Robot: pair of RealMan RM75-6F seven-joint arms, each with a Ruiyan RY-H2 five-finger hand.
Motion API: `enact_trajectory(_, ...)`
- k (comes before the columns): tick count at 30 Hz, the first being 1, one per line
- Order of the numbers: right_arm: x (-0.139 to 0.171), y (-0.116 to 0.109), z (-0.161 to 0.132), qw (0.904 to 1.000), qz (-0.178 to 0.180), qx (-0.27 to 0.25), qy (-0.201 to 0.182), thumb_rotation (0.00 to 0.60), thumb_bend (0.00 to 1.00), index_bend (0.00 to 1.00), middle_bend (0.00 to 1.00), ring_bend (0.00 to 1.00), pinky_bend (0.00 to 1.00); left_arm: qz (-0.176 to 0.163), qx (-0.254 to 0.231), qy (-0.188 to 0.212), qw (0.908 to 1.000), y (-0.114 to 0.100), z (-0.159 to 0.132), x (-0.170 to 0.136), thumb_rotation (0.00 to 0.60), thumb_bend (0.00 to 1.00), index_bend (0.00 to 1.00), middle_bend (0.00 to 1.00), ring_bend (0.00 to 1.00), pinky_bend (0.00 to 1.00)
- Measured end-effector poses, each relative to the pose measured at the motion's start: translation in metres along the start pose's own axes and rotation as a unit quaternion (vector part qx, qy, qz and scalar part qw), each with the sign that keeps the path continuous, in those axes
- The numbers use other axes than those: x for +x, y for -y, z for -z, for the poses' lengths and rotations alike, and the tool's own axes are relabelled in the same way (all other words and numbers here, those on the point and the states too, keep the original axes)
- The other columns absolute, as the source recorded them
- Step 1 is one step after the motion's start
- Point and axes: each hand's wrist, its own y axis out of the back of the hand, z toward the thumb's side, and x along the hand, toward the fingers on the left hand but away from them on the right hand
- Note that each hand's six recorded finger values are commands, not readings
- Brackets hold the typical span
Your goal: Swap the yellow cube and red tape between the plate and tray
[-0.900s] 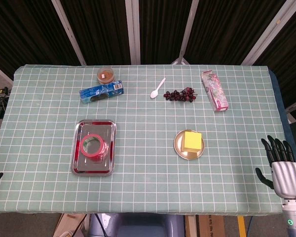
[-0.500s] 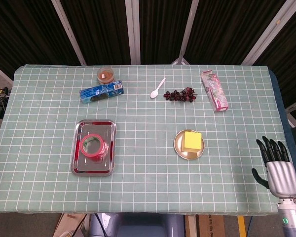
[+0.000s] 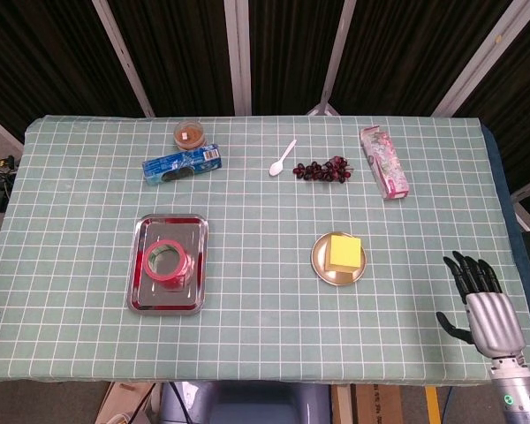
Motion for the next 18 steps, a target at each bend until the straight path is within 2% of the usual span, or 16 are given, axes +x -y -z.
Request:
enact_trajectory(8, -0.033, -0.009, -0.038, 0.998, -0.058, -0.012, -0.024, 0.6, 0.26, 0.03, 0.03, 0.0, 0.0, -0.002, 0.009, -0.01, 0.9999, 0.002, 0.002, 0.002, 0.6, 0.0, 0.18, 0.0, 0.0, 0.09)
enact_trajectory(18, -0.084, -0.001, -0.087, 0.9928, -0.118, 0.009, -0.013, 0.6, 0.26, 0.03, 0.03, 0.0, 0.0, -0.009, 0.008, -0.021, 0.9997, -0.002, 0.008, 0.002, 0.6, 0.0, 0.18, 0.0, 0.0, 0.09)
